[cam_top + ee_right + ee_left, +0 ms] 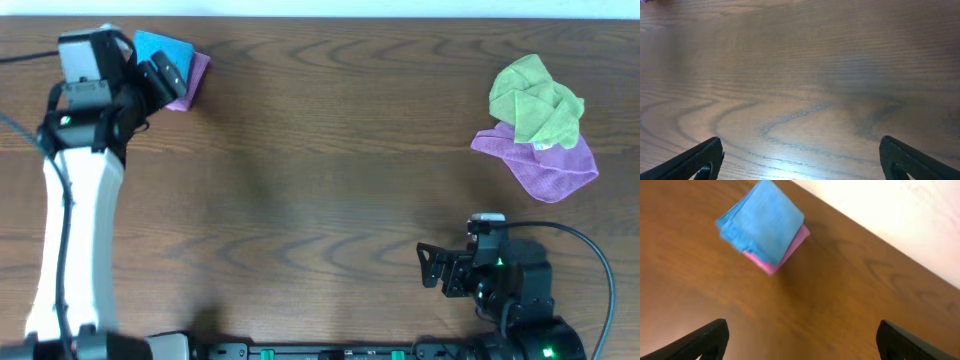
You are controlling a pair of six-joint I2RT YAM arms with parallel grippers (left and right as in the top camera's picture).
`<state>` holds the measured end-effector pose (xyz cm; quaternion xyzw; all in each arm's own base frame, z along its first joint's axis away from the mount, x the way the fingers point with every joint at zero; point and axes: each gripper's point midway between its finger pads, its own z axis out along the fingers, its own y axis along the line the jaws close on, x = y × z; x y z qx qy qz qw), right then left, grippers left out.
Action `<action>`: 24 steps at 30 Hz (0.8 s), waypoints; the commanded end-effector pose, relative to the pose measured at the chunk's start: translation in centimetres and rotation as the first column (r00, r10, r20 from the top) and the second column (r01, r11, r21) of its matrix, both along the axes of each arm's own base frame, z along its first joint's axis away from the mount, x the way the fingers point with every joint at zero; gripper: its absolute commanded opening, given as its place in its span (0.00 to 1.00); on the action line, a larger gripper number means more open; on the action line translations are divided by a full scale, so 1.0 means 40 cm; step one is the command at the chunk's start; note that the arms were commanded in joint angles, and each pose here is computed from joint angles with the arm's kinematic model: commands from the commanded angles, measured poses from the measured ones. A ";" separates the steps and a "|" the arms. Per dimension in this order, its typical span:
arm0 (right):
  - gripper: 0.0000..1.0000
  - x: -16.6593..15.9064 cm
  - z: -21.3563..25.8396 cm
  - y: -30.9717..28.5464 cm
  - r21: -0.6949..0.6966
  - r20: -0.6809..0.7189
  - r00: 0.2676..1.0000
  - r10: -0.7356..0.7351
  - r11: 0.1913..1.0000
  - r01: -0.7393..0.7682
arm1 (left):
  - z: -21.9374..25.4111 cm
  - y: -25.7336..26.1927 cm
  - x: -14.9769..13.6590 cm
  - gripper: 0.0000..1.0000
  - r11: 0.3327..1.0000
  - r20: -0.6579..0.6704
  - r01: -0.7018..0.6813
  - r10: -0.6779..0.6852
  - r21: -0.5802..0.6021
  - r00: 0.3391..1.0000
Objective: Fold the cloth
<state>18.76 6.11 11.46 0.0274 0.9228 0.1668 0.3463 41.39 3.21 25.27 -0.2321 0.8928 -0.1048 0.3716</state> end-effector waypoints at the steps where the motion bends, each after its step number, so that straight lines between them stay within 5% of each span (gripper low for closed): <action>1: 0.99 -0.001 0.000 0.000 0.017 -0.004 1.000 -0.013 1.000 0.013 | 0.069 0.000 -0.050 0.95 0.999 0.036 0.018 -0.019 0.029 0.999; 14: 0.99 -0.001 0.000 0.000 0.017 -0.005 1.000 -0.013 1.000 0.013 | 0.093 -0.030 -0.297 0.95 0.984 -0.108 0.138 -0.127 0.110 0.986; 24: 0.99 0.000 0.000 0.000 0.017 -0.004 1.000 -0.013 1.000 0.014 | 0.066 -0.040 -0.378 0.95 0.980 -0.115 0.156 -0.142 0.123 0.983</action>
